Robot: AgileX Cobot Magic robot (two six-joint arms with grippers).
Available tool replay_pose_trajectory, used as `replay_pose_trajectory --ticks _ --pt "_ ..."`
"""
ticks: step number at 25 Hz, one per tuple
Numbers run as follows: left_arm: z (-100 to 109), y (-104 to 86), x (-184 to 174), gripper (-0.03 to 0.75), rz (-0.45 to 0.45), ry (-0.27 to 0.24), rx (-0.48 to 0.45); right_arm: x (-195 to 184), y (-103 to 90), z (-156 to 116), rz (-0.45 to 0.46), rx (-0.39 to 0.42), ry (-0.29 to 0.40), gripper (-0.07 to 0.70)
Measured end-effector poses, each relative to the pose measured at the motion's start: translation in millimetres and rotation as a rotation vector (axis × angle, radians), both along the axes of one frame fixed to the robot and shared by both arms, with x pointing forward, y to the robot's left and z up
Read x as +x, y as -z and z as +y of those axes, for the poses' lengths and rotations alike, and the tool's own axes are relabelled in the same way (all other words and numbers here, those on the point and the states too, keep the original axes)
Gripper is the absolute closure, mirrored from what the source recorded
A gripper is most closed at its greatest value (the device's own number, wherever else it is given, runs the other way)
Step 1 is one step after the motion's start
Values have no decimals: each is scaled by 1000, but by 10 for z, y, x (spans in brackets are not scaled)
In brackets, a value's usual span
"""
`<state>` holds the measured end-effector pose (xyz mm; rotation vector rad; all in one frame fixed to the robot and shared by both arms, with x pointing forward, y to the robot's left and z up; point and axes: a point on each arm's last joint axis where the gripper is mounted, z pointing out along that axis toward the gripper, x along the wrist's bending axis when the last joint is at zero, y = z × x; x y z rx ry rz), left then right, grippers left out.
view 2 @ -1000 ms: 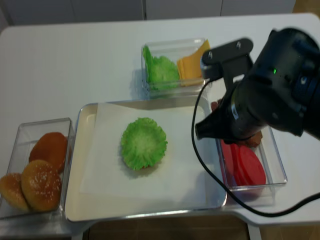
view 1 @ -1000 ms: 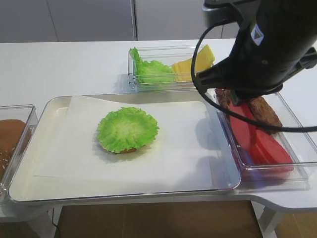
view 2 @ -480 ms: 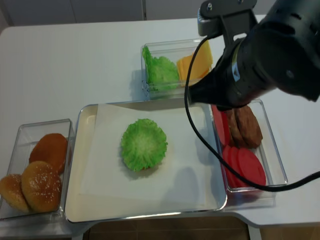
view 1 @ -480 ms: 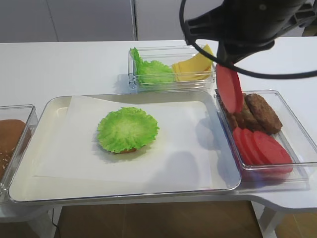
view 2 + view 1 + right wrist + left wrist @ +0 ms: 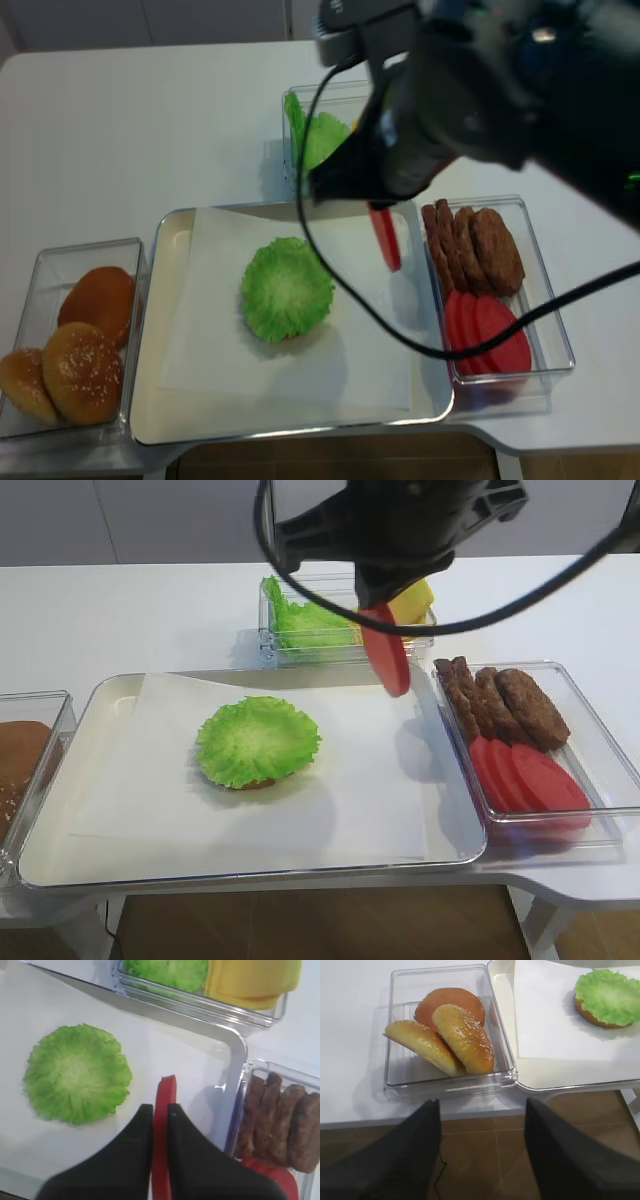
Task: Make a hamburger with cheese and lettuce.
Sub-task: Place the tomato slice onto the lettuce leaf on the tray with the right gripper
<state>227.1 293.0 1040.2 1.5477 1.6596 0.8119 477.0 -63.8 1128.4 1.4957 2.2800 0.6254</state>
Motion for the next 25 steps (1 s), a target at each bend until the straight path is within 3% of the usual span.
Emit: replay_pose_trajectory --ticks 11,21,25 --pt "0 0 0 313 0 0 0 260 341 535 4 -73 -100 583" --pt "0 0 0 313 0 0 0 421 635 748 17 -125 -156 583" --pt "0 0 0 313 0 0 0 441 648 780 0 -112 -172 583"
